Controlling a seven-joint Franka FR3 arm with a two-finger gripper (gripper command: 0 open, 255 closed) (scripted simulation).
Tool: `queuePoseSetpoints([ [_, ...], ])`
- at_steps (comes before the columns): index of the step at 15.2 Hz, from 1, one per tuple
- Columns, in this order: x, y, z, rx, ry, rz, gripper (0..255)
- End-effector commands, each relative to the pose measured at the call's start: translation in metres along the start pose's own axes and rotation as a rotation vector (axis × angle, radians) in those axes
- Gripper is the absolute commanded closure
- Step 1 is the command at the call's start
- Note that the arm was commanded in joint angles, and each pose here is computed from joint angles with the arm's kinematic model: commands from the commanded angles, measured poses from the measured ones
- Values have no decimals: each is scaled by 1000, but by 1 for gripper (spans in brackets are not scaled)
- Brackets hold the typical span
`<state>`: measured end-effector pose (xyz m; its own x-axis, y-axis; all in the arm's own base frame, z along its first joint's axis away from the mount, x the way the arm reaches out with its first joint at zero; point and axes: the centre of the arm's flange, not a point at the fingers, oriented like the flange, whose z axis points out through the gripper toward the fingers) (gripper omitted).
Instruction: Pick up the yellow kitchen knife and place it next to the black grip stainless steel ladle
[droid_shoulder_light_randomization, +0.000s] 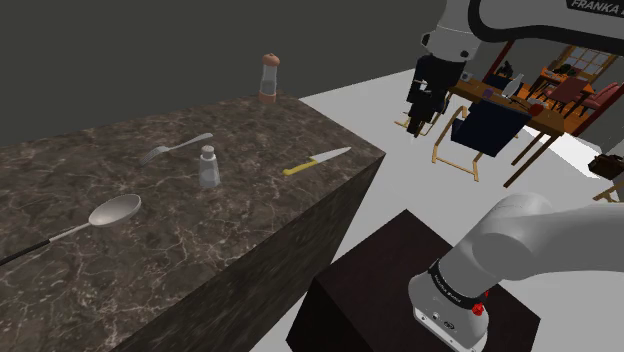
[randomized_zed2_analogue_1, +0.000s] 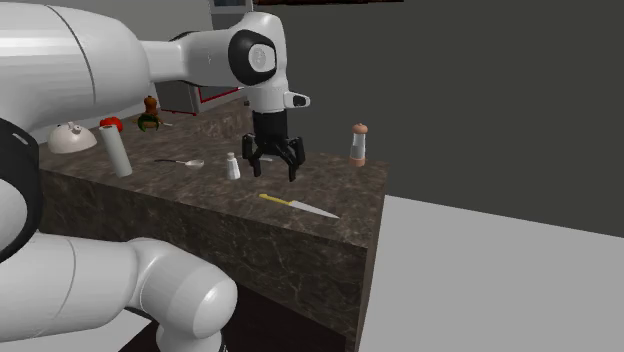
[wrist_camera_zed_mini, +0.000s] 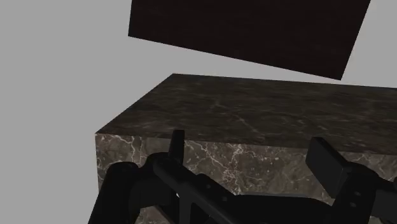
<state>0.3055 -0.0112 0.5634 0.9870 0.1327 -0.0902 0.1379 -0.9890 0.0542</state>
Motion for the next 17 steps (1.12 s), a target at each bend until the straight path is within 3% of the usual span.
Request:
queuePoseSetpoints([
  [1,0,0,0,0,0,0,0],
  [9,68,-51,55,41,-8,409,0],
  [17,151,-74,109,82,-15,818,0],
])
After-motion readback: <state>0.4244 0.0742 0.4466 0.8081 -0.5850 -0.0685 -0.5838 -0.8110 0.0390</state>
